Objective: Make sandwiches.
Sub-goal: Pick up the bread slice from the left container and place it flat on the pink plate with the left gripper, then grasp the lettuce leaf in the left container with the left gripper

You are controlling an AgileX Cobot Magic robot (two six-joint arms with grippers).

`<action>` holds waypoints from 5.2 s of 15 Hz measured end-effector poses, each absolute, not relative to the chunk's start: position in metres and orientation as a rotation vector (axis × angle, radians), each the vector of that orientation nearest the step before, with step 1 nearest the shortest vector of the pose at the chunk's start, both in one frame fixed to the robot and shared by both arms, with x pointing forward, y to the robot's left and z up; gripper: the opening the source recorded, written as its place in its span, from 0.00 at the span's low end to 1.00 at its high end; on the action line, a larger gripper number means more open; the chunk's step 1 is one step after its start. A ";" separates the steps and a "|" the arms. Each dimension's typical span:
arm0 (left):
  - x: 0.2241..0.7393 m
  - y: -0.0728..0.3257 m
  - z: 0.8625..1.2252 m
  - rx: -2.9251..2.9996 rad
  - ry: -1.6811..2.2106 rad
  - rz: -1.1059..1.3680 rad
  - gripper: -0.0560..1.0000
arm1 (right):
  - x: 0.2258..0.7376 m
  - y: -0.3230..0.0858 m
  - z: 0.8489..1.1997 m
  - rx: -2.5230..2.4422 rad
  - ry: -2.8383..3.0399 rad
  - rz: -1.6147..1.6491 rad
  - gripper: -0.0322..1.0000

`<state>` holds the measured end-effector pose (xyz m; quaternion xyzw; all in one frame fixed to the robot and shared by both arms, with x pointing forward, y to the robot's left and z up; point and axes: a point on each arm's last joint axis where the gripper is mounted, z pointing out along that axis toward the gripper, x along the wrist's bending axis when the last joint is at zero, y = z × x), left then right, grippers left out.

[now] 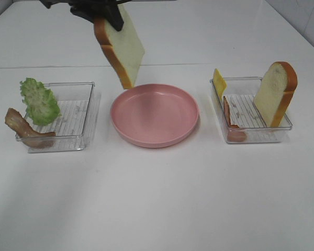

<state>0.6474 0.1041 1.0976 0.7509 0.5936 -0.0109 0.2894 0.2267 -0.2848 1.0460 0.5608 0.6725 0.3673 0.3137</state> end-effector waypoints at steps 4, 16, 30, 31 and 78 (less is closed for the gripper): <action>0.663 0.077 1.055 1.969 1.449 -0.291 0.25 | 0.227 -0.285 1.046 1.478 1.773 0.968 0.74; 0.698 0.055 0.950 1.827 1.544 -0.443 0.25 | 0.227 -0.285 1.046 1.478 1.773 0.968 0.74; 0.697 0.059 0.929 1.837 1.682 -0.484 0.56 | 0.227 -0.285 1.046 1.478 1.773 0.968 0.74; 0.697 0.059 0.927 1.847 1.685 -0.493 0.70 | 0.227 -0.285 1.046 1.478 1.773 0.968 0.74; 0.711 0.262 0.948 1.986 2.208 0.130 0.51 | 0.227 -0.285 1.046 1.478 1.773 0.968 0.74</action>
